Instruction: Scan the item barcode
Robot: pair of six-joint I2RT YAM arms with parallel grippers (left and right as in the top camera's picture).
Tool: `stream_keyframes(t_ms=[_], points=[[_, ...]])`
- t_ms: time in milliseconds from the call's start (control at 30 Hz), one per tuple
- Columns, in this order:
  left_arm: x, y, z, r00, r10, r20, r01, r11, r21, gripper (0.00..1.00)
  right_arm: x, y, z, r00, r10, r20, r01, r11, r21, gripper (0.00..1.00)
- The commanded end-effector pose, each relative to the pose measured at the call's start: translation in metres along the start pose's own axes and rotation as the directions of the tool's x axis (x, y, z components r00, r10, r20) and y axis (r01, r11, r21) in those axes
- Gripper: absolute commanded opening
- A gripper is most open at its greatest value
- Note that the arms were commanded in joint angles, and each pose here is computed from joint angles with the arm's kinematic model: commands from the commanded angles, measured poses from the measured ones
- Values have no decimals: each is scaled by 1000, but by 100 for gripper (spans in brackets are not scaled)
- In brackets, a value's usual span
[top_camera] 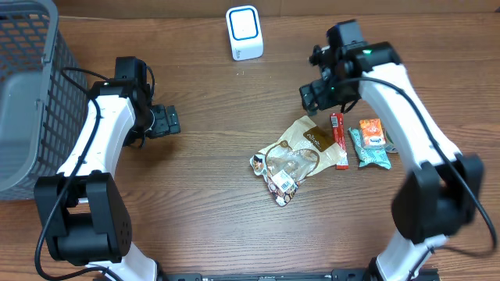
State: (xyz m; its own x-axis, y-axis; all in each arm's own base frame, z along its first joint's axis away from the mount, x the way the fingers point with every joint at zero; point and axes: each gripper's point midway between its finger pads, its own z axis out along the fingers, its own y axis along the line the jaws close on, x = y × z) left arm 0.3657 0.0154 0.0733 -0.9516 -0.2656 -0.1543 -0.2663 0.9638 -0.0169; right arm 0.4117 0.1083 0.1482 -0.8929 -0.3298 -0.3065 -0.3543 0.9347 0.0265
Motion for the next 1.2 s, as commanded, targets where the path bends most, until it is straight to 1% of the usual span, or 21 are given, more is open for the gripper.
stream_keyframes(t_ms=[0, 200, 433, 633, 733, 867, 967, 1033, 1167], points=[[-4, -1, -1, 1000, 6, 9, -6, 1000, -4, 100, -13, 5, -80, 980, -15, 199, 10, 1000, 23, 100], [-4, -1, -1, 1000, 7, 9, -7, 1000, -4, 100, -8, 11, -154, 928, -32, 372, 16, 999, 46, 100], [-4, -1, -1, 1000, 6, 9, -6, 1000, -4, 100, 13, 18, -234, 835, -54, 548, 17, 997, 72, 100], [-4, -1, -1, 1000, 6, 9, -6, 1000, -4, 100, 47, 26, -304, 715, -77, 695, 12, 995, 98, 100], [-4, -1, -1, 1000, 7, 9, -7, 1000, -4, 100, 78, 32, -337, 652, -91, 753, 12, 994, 109, 100], [-4, -1, -1, 1000, 6, 9, -6, 1000, -4, 100, 117, 38, -360, 588, -101, 802, 8, 993, 119, 100], [-4, -1, -1, 1000, 6, 9, -6, 1000, -4, 100, 151, 43, -365, 531, -110, 840, 4, 992, 127, 100], [-4, -1, -1, 1000, 6, 9, -6, 1000, -4, 100, 171, 45, -359, 508, -111, 854, 1, 992, 128, 100], [-4, -1, -1, 1000, 6, 9, -6, 1000, -4, 100, 199, 46, -336, 480, -115, 870, -2, 991, 132, 100]])
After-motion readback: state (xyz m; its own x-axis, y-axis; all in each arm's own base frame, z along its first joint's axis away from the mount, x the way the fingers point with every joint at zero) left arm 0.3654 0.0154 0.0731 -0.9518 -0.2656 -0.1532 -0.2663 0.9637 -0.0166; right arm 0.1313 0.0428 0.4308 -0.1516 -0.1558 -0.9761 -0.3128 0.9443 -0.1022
